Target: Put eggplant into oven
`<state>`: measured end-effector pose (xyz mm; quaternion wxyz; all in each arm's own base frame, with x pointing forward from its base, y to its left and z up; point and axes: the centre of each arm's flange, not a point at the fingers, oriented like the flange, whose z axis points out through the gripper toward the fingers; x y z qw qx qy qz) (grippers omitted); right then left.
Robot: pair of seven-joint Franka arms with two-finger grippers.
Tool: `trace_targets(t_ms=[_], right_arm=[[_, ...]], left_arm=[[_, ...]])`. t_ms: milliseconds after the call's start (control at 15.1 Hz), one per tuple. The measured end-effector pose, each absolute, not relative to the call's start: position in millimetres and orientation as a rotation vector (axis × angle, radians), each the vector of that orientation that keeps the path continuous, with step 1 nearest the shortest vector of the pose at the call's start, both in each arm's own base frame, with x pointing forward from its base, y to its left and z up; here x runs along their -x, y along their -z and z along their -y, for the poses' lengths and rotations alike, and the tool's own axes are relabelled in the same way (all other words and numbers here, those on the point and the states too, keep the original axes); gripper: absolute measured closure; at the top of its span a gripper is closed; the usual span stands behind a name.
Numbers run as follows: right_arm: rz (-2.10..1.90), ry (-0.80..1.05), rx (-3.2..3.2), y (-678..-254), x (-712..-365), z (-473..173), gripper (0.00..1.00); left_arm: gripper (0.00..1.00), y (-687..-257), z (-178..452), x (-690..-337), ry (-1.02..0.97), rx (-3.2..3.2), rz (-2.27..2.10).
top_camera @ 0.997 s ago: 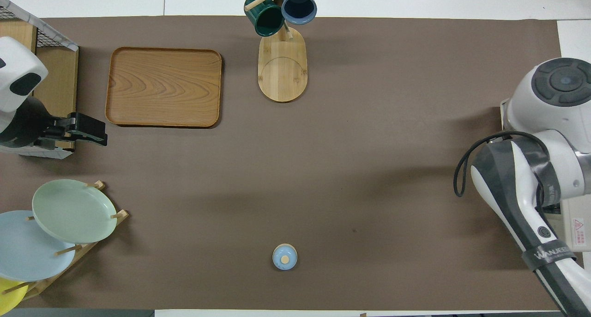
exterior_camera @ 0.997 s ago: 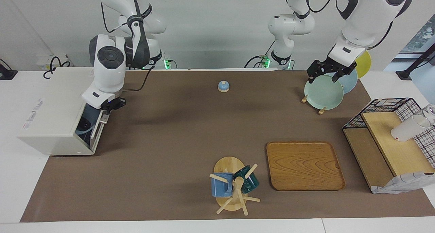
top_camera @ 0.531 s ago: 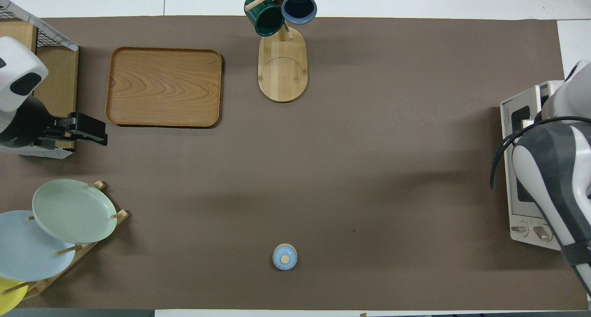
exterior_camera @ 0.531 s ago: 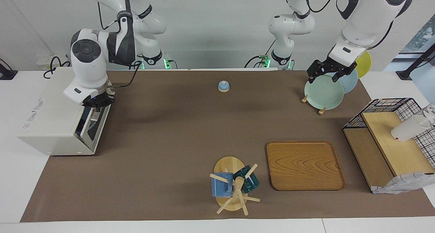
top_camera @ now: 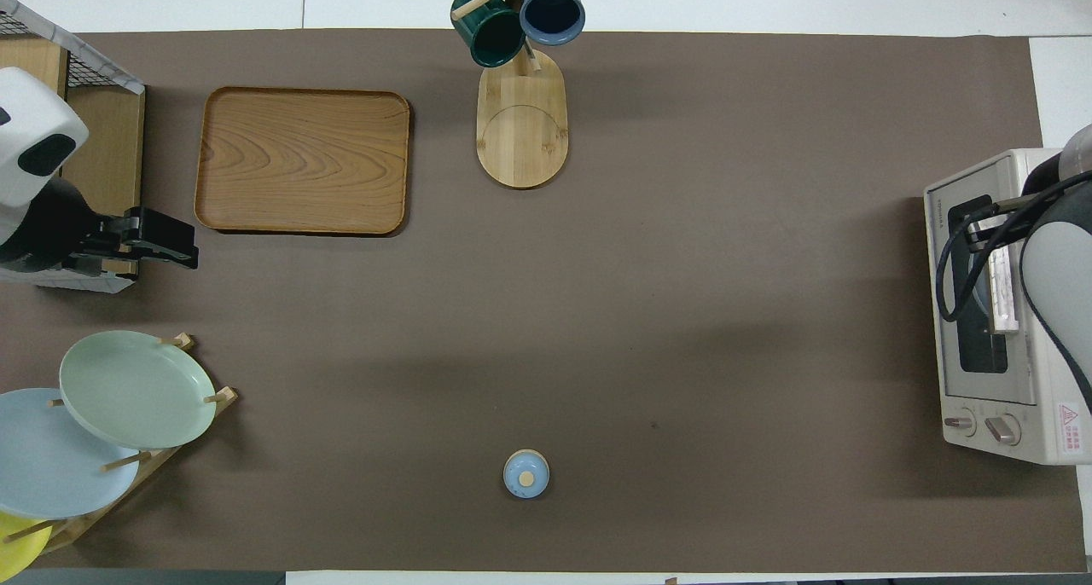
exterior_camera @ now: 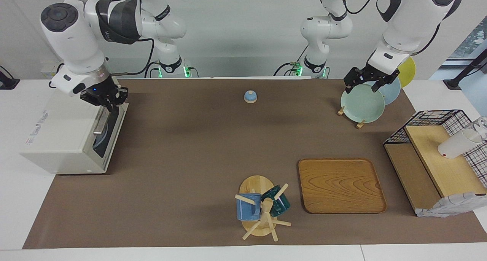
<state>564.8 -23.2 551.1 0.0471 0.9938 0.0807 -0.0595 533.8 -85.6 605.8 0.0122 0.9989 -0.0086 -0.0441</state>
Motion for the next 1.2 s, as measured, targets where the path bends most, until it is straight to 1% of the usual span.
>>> trace_targets(t_ms=[66,133,399,465,1196], right_arm=[[-0.245,0.19,-3.041,-550.4,-564.2,22.4,0.56],[-0.244,0.192,-3.044,-550.2,-564.1,22.3,0.46],[-0.245,0.179,-3.045,-554.1,-565.0,21.6,0.07],[-0.245,0.171,-3.045,-556.5,-565.4,21.6,0.0],[-0.252,0.102,-3.07,-582.6,-565.4,-18.5,0.0]], left_arm=[[0.0,-605.8,85.6,-533.8,0.138,-3.114,0.027],[0.0,-605.8,85.6,-533.8,0.138,-3.114,0.027],[0.0,-605.8,85.6,-533.8,0.138,-3.114,0.027],[0.0,-605.8,85.6,-533.8,0.138,-3.114,0.027],[0.0,-605.8,85.6,-533.8,0.138,-3.114,0.027]])
